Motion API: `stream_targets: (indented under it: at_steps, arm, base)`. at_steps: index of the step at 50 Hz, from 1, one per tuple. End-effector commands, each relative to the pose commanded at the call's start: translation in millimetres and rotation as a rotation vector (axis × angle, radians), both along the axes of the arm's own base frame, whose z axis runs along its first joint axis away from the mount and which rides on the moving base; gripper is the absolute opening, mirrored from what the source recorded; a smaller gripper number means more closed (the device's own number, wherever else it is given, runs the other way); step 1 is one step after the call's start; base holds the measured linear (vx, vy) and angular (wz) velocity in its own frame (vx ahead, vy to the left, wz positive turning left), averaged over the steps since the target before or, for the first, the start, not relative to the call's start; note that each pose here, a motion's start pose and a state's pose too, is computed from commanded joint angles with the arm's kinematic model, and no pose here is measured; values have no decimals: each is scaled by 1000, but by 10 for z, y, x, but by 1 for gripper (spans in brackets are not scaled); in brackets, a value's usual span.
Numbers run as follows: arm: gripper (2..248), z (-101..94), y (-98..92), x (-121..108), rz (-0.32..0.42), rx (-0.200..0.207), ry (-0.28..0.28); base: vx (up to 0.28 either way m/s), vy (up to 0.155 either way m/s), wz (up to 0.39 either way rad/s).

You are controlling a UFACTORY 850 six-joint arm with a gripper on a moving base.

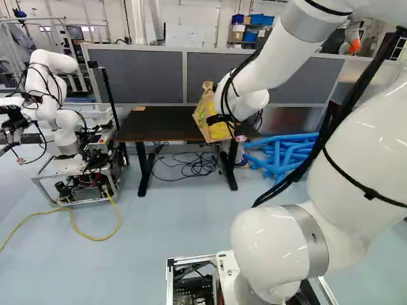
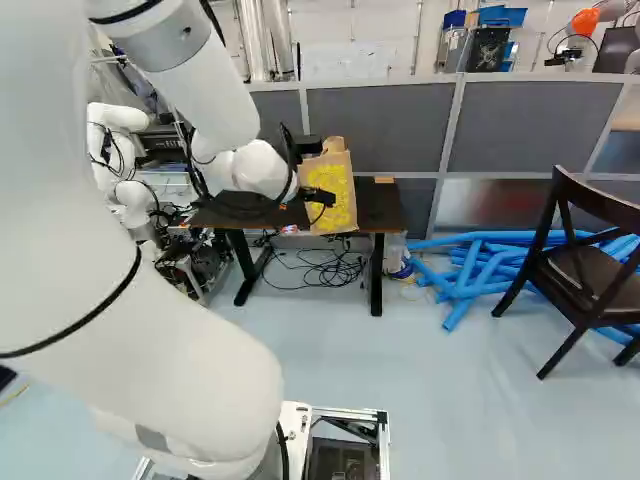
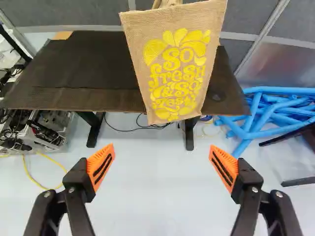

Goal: Pick up the bag on the ground and place it on the table

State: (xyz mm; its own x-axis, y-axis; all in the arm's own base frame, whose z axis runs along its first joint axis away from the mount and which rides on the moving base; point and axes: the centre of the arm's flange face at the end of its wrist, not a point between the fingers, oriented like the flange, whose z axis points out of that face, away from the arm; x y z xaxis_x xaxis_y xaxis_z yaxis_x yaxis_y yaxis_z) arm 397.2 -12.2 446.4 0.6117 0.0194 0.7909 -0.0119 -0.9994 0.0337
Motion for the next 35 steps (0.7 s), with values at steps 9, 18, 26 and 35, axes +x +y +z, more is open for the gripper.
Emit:
stream_targets:
  at_steps: [9,18,26,35]
  arm:
    - [247,-147,23,-186,1,2,-54]
    - [247,-276,43,-364,2,5,-103]
    - [247,-377,58,-513,4,9,-143]
    - [247,-476,73,-668,6,12,-183]
  base:
    - [0,0,0]
    - [0,0,0]
    - [0,0,0]
    - [0,0,0]
